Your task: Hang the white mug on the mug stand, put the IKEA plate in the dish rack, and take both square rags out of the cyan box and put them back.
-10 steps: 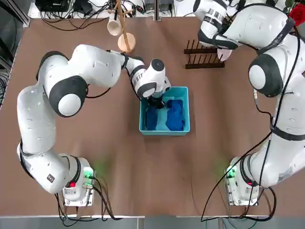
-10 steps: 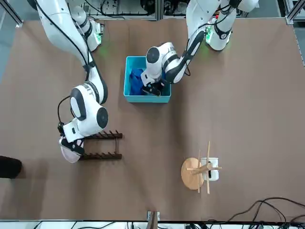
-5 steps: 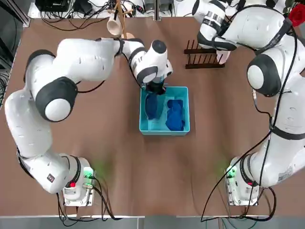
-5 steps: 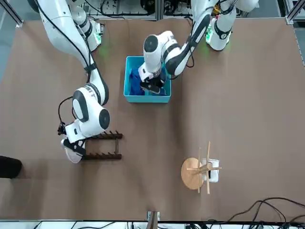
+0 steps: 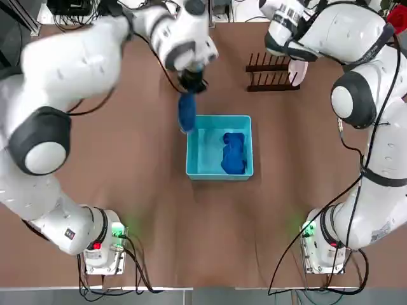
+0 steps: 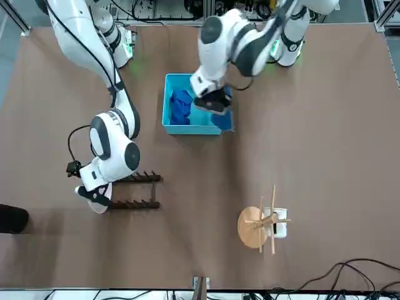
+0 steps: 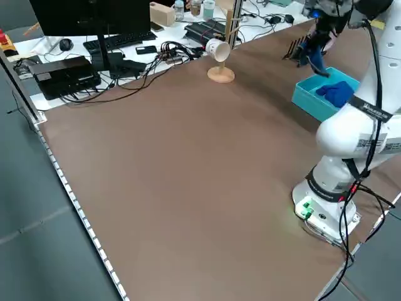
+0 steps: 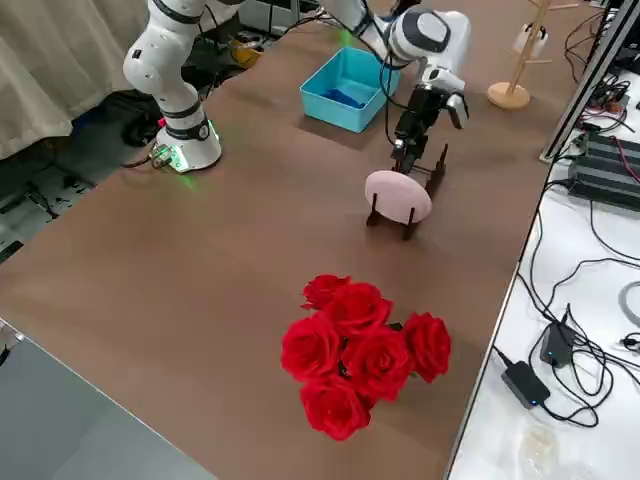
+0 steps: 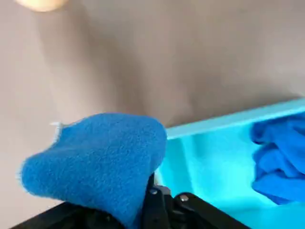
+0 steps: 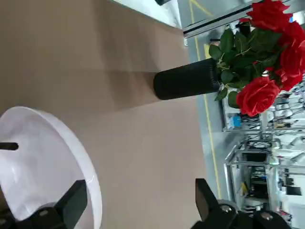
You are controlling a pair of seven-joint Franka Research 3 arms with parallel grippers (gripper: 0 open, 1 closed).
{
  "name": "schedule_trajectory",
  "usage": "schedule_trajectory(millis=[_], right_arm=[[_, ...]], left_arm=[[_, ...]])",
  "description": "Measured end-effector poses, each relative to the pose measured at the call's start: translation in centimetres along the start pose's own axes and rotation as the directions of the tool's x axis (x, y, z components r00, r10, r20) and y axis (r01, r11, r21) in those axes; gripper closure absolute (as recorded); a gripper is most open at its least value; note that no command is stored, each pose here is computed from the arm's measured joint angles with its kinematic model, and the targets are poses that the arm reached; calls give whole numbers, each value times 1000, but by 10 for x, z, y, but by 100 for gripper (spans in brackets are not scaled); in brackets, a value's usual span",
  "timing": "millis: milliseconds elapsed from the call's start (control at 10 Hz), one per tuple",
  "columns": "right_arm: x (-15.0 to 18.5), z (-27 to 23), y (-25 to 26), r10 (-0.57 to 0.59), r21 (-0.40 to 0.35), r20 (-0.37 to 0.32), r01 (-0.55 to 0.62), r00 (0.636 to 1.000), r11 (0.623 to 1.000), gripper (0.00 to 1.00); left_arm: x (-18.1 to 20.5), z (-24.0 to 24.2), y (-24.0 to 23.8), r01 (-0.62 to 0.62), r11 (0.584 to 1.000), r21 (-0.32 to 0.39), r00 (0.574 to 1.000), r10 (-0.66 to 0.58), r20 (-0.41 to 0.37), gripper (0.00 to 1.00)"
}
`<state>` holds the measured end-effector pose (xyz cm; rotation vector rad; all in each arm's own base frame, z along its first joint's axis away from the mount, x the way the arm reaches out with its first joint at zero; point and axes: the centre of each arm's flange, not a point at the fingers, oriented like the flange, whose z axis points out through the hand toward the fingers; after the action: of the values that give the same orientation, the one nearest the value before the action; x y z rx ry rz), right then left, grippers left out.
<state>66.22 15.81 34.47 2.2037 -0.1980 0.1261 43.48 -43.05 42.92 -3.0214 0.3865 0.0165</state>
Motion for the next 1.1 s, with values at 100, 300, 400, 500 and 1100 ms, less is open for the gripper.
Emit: schedule_trajectory(millis=[100,300,400,500,1100], right_arm=[[5,-14,15,22,60,23,-23,1000,998,0],[7,-39,52,44,206,104,-65,994,976,0],[6,-49,80,9,283,135,-47,991,958,0],[3,-58,108,-44,372,171,-23,984,928,0],[-12,-27,276,-237,763,165,28,957,646,0]], left_arm=[[13,-8,-41,39,999,6,999,-39,8,93],[34,8,-109,80,997,16,996,-80,50,93],[38,25,-138,62,998,19,994,-63,87,93],[38,47,-162,38,999,23,990,-41,131,93],[29,232,-207,-23,1000,-2,913,21,407,93]])
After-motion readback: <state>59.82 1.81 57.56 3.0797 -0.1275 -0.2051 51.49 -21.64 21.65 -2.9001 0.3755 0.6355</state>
